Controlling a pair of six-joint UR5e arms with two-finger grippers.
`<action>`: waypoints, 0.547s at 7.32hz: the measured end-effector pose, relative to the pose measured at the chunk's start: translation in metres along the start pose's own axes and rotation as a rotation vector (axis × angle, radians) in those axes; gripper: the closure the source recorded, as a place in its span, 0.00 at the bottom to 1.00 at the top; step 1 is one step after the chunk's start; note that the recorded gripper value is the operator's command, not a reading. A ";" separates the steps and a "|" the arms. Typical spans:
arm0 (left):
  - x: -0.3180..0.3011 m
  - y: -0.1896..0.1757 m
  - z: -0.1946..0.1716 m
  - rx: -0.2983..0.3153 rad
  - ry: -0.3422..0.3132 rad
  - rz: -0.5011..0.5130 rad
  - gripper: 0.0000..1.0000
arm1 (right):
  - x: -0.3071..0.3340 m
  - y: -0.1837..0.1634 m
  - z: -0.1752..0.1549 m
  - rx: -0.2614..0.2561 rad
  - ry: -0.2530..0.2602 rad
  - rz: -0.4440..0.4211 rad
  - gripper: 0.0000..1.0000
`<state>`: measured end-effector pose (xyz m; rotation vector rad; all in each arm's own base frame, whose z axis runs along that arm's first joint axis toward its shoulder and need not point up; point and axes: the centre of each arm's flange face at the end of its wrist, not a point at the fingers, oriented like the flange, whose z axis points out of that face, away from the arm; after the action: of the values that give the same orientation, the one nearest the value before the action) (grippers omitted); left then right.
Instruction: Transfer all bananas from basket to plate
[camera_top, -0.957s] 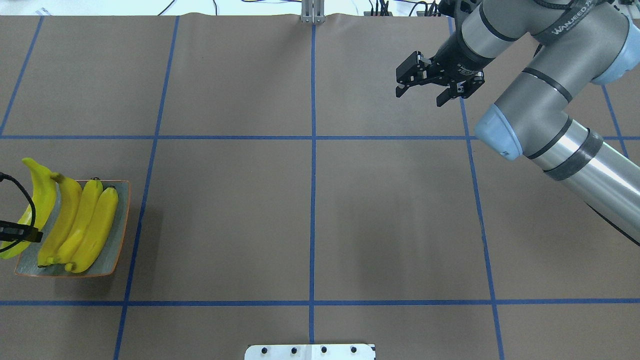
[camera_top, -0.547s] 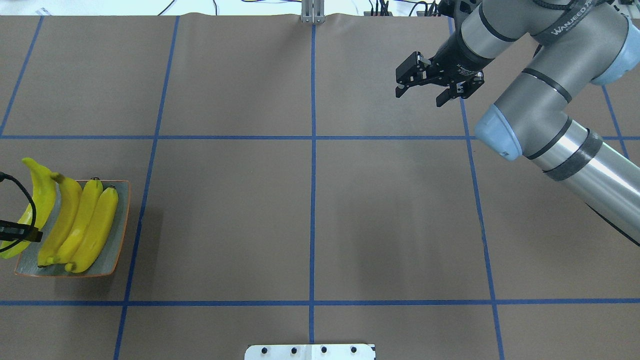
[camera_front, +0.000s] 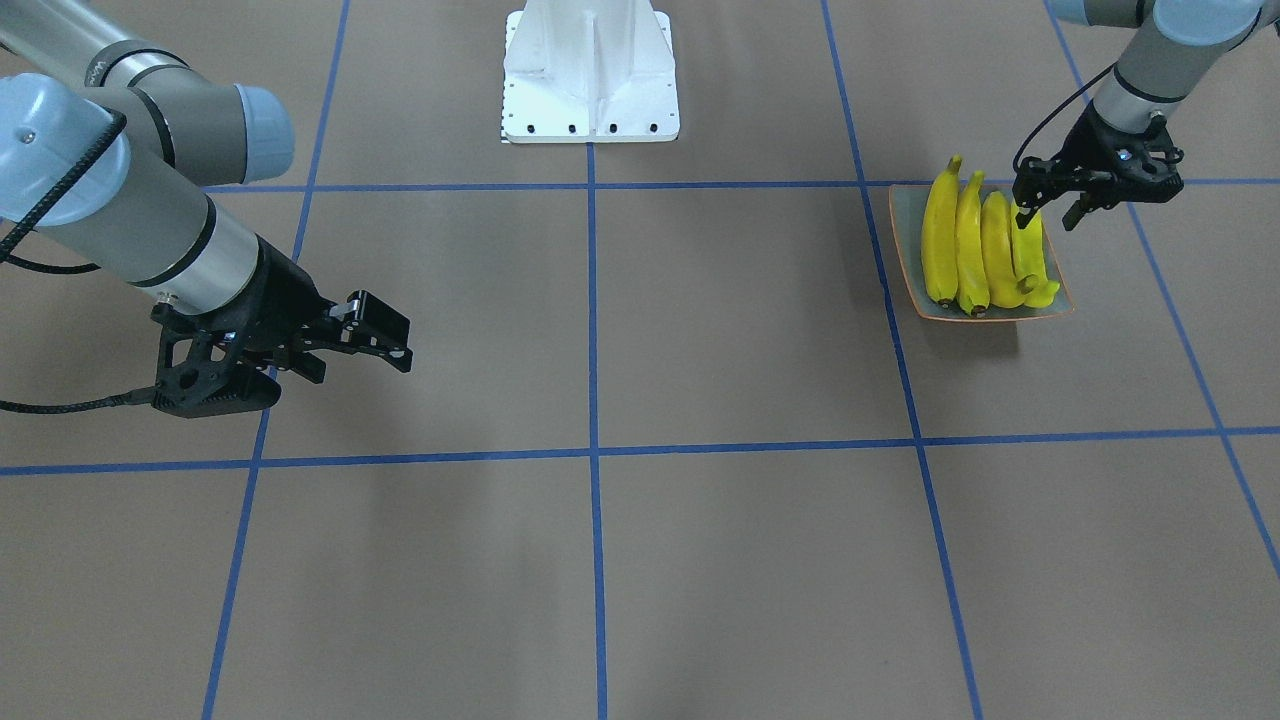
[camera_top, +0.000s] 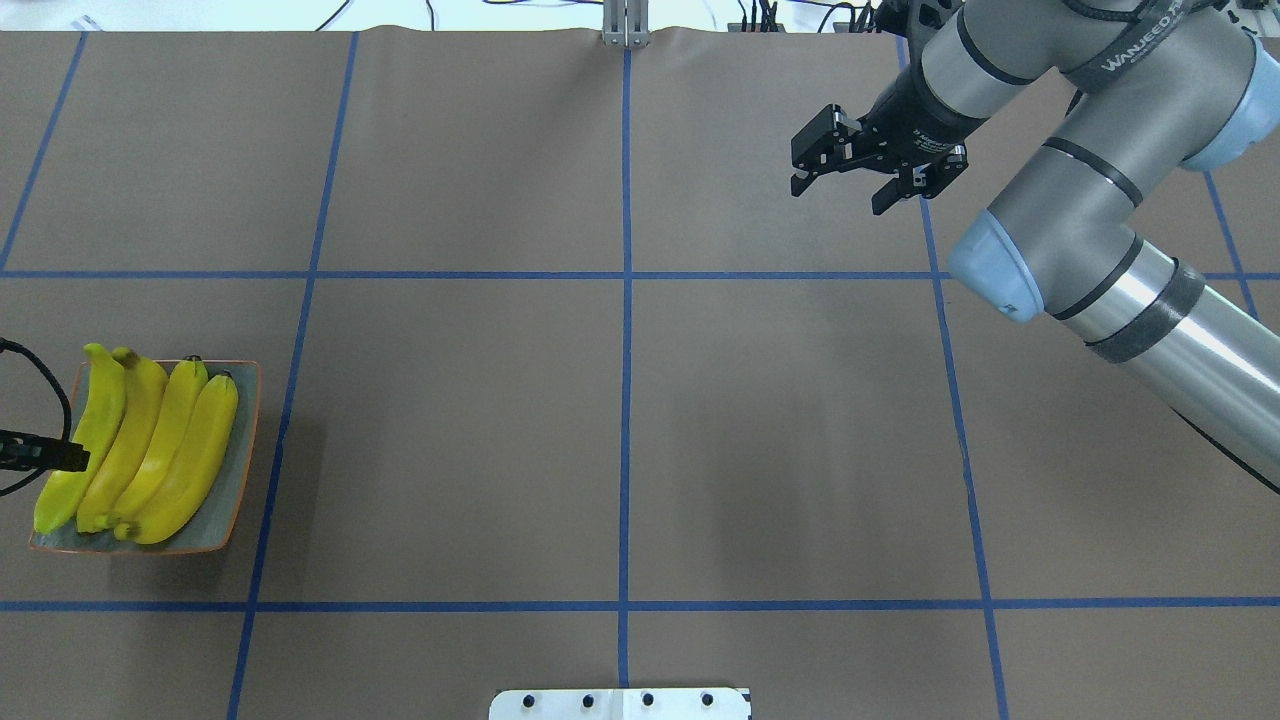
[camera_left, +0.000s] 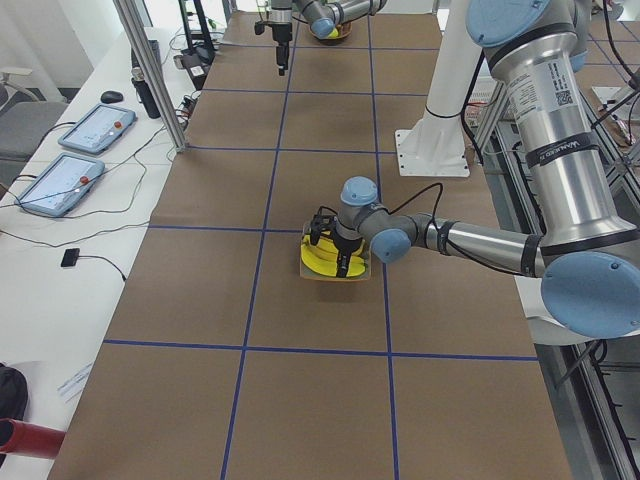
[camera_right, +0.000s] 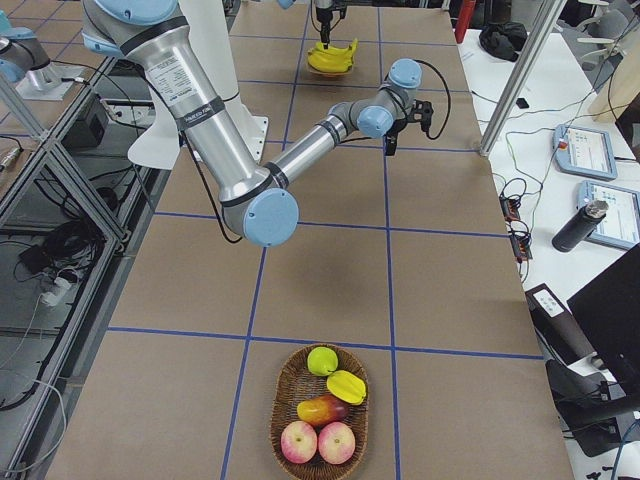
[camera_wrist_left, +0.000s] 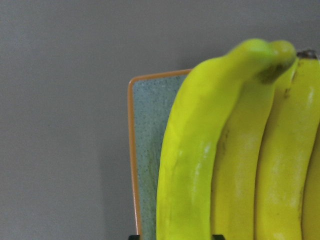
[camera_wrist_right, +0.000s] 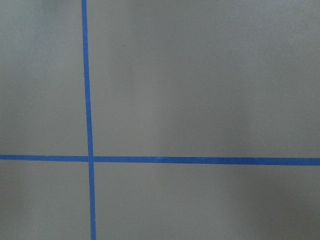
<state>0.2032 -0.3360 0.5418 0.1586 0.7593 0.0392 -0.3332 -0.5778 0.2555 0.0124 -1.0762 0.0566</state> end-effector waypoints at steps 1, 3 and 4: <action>0.001 -0.002 0.000 0.013 -0.005 0.001 0.01 | 0.000 0.000 0.000 0.000 0.000 -0.001 0.00; 0.014 -0.013 -0.005 0.032 0.020 0.011 0.01 | 0.007 -0.005 -0.005 0.009 0.003 0.003 0.00; 0.022 -0.021 -0.010 0.031 0.043 0.006 0.01 | 0.018 -0.010 -0.012 0.020 0.009 0.010 0.00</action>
<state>0.2119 -0.3538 0.5165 0.1898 0.8031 0.0365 -0.3139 -0.5863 0.2654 0.0245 -1.0672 0.0767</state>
